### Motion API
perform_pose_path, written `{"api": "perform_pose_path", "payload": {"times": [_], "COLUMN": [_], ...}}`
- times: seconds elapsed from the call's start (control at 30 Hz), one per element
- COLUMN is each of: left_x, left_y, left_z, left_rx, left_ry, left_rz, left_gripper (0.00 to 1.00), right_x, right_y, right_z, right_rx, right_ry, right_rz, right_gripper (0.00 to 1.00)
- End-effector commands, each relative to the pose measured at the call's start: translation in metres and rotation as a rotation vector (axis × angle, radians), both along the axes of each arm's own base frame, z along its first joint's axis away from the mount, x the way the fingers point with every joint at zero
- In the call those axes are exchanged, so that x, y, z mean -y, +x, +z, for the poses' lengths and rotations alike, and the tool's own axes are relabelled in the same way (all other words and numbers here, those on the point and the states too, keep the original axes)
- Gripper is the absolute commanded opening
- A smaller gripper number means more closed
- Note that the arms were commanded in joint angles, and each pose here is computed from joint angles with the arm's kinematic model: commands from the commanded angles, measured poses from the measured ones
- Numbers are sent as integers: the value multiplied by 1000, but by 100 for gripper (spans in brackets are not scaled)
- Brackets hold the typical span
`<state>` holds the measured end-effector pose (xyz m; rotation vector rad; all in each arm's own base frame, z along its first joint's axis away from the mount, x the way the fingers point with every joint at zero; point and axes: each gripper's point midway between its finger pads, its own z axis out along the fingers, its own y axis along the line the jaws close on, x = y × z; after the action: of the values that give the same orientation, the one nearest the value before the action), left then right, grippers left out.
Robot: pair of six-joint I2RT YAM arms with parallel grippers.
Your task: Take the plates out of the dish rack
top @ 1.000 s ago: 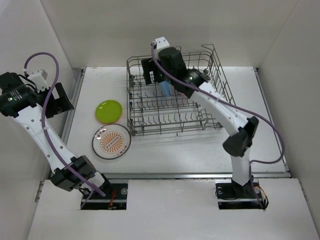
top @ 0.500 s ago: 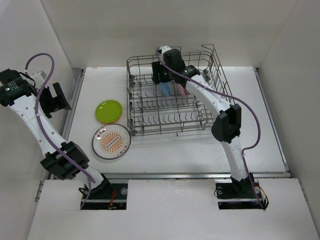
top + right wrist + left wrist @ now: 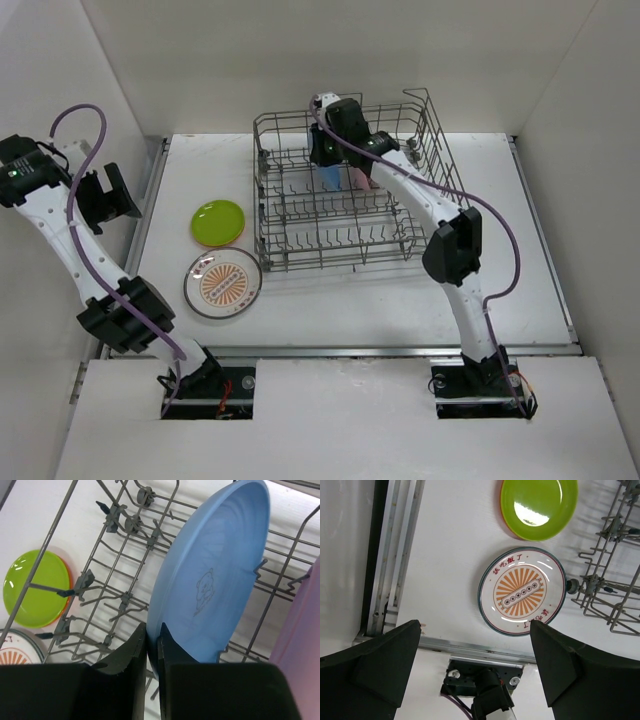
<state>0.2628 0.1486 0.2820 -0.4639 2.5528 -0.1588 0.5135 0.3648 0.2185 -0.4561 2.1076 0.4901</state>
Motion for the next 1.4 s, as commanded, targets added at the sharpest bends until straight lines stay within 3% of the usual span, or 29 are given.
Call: {"api": "perform_pose_path", "payload": {"times": [0.0,0.13,0.3,0.67,0.77,1.1,1.27,1.37], "left_x": [16,18,24,91,127,225,233,237], "left_y": [-5,8,21,43,54,118,134,140], "left_z": [14,24,19,18,-1,-44,-74,-93], "left_rx": [-11,-6,24,86,24,-89,-148,-193], "left_ry": [-74,-140,-207,-255,-291,-278,-307,-326], "left_rz": [-25,-46,-115,-453,-558,-727,-668,-658], "left_gripper": [89,89,89,92,92,92,92,88], "right_x": [12,31,51,105,159,344,382,405], "right_y": [-15,-26,-32,-60,-74,-121,-127,-118], "right_z": [119,184,224,295,318,196,165,122], "right_rx": [230,348,430,538,586,307,239,121], "right_ry": [88,158,200,232,215,-32,-37,-71], "right_rz": [3,-55,-133,-304,-510,-1117,-1230,-1269], "right_gripper": [0,0,0,0,0,0,0,0]}}
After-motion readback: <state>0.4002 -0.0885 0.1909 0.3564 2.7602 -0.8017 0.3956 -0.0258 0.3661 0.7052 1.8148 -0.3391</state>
